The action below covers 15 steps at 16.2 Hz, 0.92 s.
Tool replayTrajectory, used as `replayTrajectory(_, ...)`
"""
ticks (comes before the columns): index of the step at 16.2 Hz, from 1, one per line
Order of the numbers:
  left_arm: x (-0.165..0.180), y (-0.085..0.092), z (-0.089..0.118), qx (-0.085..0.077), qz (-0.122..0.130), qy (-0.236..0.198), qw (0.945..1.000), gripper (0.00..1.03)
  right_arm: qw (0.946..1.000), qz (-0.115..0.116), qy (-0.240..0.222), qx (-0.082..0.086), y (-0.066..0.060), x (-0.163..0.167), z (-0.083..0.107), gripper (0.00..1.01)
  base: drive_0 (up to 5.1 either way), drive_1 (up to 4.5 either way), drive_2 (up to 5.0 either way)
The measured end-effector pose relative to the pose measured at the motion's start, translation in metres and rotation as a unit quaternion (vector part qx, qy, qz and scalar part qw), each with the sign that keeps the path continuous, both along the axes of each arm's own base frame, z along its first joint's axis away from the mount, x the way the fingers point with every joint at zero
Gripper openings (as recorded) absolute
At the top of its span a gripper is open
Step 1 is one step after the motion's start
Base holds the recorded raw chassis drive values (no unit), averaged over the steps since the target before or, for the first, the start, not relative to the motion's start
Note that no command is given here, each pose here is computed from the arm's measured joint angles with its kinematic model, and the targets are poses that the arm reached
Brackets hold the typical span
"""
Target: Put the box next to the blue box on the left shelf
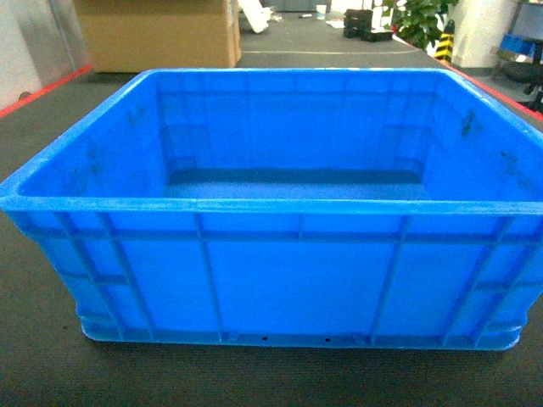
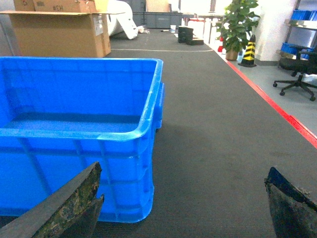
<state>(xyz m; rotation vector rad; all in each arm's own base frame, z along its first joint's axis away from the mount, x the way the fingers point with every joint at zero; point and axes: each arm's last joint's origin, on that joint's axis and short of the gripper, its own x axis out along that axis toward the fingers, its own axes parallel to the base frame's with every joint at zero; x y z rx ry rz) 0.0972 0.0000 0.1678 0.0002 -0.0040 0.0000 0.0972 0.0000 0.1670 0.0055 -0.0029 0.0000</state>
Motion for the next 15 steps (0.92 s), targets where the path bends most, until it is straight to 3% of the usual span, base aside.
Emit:
replayTrajectory(1, 0.0, 0.0, 0.0, 0.0, 0.0, 0.0, 1.0, 0.98, 1.0, 0.0, 0.0, 0.0, 0.0, 0.0, 0.0, 0.98, 0.0, 0.0, 0.0)
replayTrajectory(2, 0.0, 0.001, -0.004, 0.013, -0.023, 0.034, 0.9991, 0.98, 0.9994, -0.023, 0.025, -0.007, 0.0, 0.0, -0.003, 0.98, 0.0, 0.0, 0.0)
replayTrajectory(4, 0.003, 0.001, -0.005, 0.032, -0.053, 0.048, 0.997, 0.98, 0.9951, -0.074, 0.061, -0.022, 0.002, 0.003, -0.005, 0.98, 0.0, 0.0, 0.0)
replayTrajectory(5, 0.006, -0.001, -0.002, 0.037, -0.059, 0.037, 0.9969, 0.98, 0.994, -0.094, 0.054, -0.018, 0.001, 0.006, -0.003, 0.98, 0.0, 0.0, 0.0)
replayTrajectory(6, 0.01, -0.001, 0.0, 0.037, -0.062, 0.034, 0.9968, 0.98, 0.9943, -0.094, 0.049, -0.016, 0.001, 0.009, 0.001, 0.98, 0.0, 0.0, 0.0)
replayTrajectory(9, 0.048, -0.003, 0.029, 0.037, -0.043, 0.004, 0.9984, 0.98, 0.9976, -0.059, 0.029, 0.022, 0.0, 0.045, 0.044, 0.98, 0.0, 0.0, 0.0)
replayTrajectory(10, 0.064, -0.009, 0.043, 0.041, -0.041, -0.013, 0.9983, 0.98, 0.9975, -0.049, 0.041, 0.028, 0.0, 0.059, 0.054, 0.98, 0.0, 0.0, 0.0)
replayTrajectory(11, 0.088, -0.018, 0.056, 0.034, -0.054, -0.012, 0.9979, 0.98, 0.9968, -0.032, 0.065, 0.032, 0.002, 0.078, 0.064, 0.98, 0.0, 0.0, 0.0)
replayTrajectory(13, 0.13, -0.033, 0.061, 0.026, -0.056, 0.027, 0.9977, 0.98, 0.992, -0.009, 0.12, 0.038, 0.004, 0.12, 0.076, 0.98, 0.0, 0.0, 0.0)
replayTrajectory(15, 0.175, -0.05, 0.052, 0.03, -0.043, 0.087, 0.9948, 0.98, 0.9822, -0.002, 0.177, 0.063, 0.004, 0.176, 0.084, 0.98, 0.0, 0.0, 0.0)
